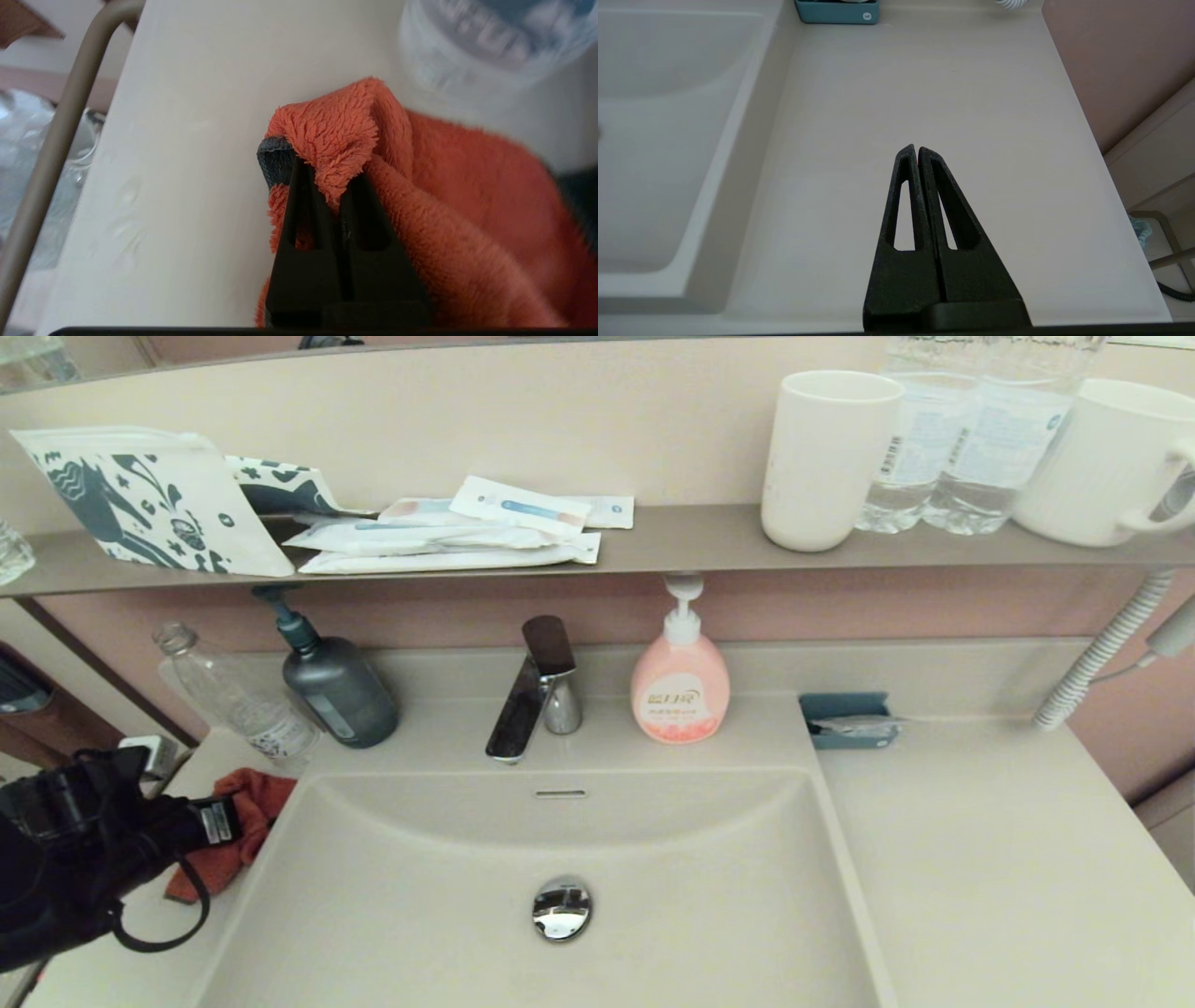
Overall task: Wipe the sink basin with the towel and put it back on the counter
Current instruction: Wipe the sink
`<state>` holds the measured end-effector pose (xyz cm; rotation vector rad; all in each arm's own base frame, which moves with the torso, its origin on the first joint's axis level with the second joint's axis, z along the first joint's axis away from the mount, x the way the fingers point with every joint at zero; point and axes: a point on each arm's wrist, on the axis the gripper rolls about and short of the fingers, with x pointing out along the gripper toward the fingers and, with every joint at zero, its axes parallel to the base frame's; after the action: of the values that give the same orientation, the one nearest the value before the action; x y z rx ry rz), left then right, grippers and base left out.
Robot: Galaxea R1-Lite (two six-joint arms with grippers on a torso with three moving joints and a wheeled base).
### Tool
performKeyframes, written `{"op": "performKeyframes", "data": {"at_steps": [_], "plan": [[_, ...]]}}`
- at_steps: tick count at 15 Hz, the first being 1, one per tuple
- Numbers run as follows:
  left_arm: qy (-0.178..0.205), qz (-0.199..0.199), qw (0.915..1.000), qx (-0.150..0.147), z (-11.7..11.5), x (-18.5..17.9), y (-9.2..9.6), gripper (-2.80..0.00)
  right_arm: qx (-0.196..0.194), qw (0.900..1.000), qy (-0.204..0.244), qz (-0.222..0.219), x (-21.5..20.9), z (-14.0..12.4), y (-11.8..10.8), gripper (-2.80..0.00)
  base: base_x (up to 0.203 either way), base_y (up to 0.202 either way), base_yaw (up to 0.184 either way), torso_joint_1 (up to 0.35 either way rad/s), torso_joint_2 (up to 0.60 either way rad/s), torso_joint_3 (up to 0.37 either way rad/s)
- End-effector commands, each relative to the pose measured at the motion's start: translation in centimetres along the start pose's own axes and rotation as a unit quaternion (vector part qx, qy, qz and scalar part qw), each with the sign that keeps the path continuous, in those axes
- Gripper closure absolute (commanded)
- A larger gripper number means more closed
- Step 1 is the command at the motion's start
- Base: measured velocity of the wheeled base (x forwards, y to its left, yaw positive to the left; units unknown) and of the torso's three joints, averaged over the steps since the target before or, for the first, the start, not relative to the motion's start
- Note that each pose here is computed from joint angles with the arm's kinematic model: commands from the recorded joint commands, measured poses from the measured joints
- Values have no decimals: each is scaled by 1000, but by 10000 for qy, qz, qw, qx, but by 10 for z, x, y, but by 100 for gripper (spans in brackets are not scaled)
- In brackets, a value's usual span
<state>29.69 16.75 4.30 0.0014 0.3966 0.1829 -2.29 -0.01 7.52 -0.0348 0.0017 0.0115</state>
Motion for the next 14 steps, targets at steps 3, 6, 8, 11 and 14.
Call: {"op": "performKeyframes", "data": {"at_steps": [3,6,8,11,14], "plan": [[246,113,9996,-17,-16,-11,15,0,-2,10000,6,4,0,0,0,0,0,0,0,0,0,0],[443,196,9988,-27,-29,-23,23,0,-2,10000,5,10,0,0,0,0,0,0,0,0,0,0],[519,316,9981,-51,-33,-31,29,0,-2,10000,6,5,0,0,0,0,0,0,0,0,0,0],[604,403,9973,-125,-37,-43,31,0,-2,10000,6,4,0,0,0,0,0,0,0,0,0,0],[415,399,9983,-32,-27,-42,30,0,-2,10000,6,4,0,0,0,0,0,0,0,0,0,0]]}}
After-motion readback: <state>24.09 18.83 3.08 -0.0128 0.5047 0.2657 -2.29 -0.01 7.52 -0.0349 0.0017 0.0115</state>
